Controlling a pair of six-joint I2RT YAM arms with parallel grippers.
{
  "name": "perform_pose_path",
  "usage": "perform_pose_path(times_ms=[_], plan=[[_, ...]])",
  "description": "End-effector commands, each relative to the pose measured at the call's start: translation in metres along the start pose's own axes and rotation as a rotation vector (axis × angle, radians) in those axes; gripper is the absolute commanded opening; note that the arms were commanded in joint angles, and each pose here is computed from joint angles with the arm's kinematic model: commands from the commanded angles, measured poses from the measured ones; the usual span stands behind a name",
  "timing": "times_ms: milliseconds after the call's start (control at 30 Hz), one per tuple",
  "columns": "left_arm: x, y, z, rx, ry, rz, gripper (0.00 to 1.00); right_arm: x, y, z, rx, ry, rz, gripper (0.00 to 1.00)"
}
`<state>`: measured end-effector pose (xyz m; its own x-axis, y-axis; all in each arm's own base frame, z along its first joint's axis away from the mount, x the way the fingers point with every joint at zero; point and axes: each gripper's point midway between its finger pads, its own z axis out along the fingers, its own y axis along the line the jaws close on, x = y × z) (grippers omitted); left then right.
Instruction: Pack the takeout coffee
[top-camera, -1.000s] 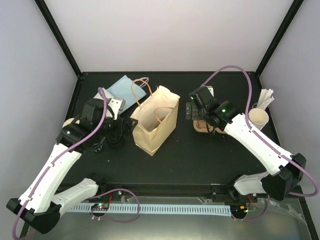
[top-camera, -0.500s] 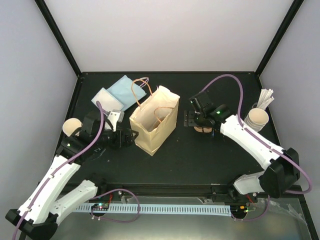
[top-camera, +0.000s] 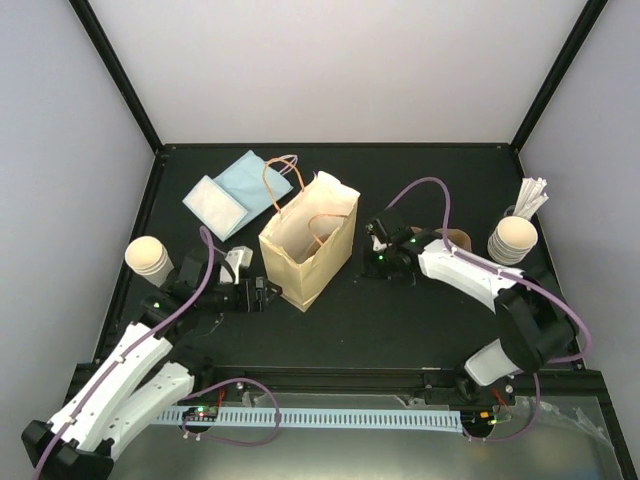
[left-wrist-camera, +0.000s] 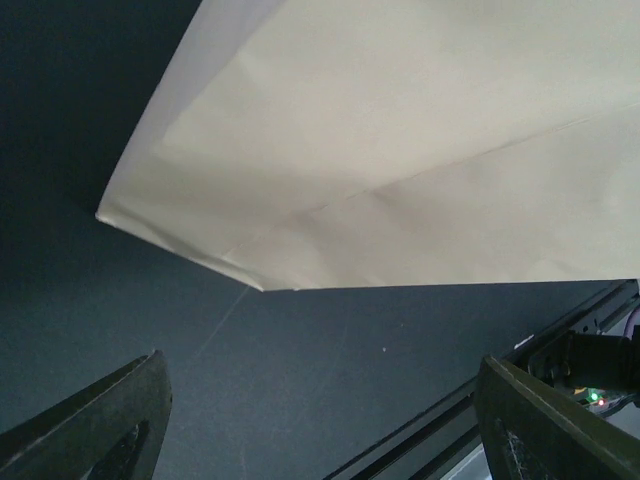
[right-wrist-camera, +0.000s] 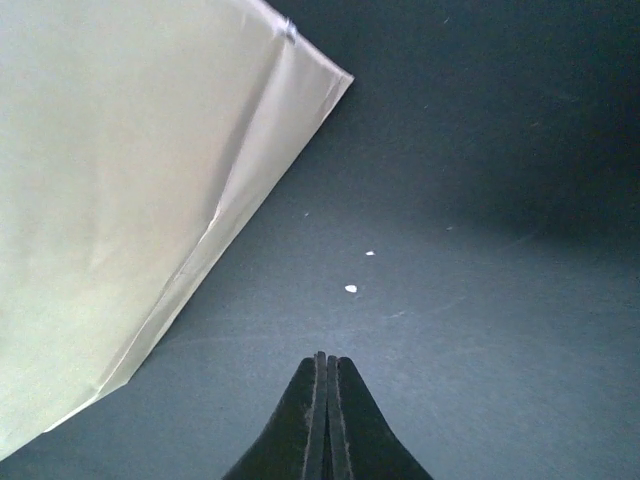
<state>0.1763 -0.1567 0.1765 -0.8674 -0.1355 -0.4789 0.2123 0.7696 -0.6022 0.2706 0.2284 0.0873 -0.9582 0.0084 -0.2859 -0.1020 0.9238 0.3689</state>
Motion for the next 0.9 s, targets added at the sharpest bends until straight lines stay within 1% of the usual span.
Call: perform_pose_path(times_ms=[0,233,633,767,867], plan=[[0.000,-0.007,0.010,0.071,0.000,-0.048,0.85,-0.002,0.024,0.017,-0.161,0.002,0.051,0.01],[0.000,-0.002,0.015,0.065,-0.014,-0.033,0.86,-0.012,0.041,0.039,-0.237,0.024,0.095,0.01],[0.003,0.000,0.021,0.078,-0.005,-0.021,0.86,-0.079,0.050,0.084,-0.158,-0.010,0.082,0.01],[0.006,0.001,0.025,0.087,0.004,-0.017,0.86,-0.097,0.048,0.089,-0.137,-0.012,0.071,0.01],[0.008,0.001,0.025,0.087,0.008,-0.010,0.86,-0.100,0.039,0.085,-0.115,-0.026,0.069,0.01]])
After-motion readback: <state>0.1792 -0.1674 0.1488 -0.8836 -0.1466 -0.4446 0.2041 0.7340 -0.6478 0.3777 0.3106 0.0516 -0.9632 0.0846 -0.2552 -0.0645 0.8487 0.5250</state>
